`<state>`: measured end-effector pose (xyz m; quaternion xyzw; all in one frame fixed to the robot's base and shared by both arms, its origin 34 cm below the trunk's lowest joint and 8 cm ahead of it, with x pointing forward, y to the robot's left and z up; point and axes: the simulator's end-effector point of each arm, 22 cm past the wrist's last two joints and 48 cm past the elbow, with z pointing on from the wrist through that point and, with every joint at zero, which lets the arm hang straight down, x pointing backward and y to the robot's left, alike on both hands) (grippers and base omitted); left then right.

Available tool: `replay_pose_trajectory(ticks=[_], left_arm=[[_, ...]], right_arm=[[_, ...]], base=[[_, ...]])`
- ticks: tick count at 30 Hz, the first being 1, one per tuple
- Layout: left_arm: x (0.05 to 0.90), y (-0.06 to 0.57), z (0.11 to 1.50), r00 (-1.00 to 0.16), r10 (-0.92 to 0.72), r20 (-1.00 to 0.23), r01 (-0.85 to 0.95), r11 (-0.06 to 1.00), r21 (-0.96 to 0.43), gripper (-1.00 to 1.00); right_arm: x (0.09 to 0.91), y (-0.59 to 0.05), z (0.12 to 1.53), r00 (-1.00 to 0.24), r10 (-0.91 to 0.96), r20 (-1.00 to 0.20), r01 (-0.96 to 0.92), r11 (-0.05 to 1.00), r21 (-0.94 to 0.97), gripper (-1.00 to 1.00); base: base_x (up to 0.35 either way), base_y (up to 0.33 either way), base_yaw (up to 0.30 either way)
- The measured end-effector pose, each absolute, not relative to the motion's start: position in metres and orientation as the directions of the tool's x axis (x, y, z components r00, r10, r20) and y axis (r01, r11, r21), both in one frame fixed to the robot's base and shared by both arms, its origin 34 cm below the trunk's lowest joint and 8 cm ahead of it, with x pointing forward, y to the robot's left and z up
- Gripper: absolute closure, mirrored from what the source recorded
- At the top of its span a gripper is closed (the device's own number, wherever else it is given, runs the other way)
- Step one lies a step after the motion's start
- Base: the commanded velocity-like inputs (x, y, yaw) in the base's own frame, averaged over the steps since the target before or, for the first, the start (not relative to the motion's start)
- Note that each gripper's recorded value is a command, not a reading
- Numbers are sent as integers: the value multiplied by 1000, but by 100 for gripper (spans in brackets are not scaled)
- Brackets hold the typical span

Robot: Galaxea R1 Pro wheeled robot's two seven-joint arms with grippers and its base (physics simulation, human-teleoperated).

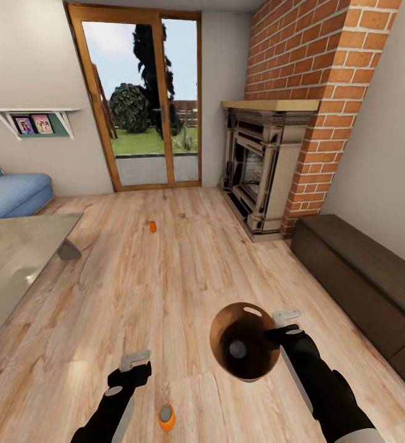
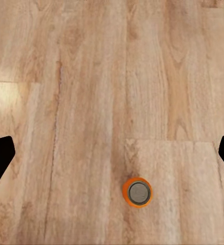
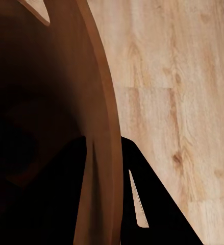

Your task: Put the three can of soda from the living room inside the tash can in the kitchen.

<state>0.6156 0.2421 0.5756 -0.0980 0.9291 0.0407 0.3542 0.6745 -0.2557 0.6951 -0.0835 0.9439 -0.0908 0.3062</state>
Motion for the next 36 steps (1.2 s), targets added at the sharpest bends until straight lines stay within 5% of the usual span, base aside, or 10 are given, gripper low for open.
replay_pose_trajectory(ticks=[36], left_arm=[[614,238,570,-739,-139,-659,-194,981,10,-100]], right_arm=[[673,-256,689,-805,-218,-552,-106,968,-227,100]], base=[[25,-43,0]])
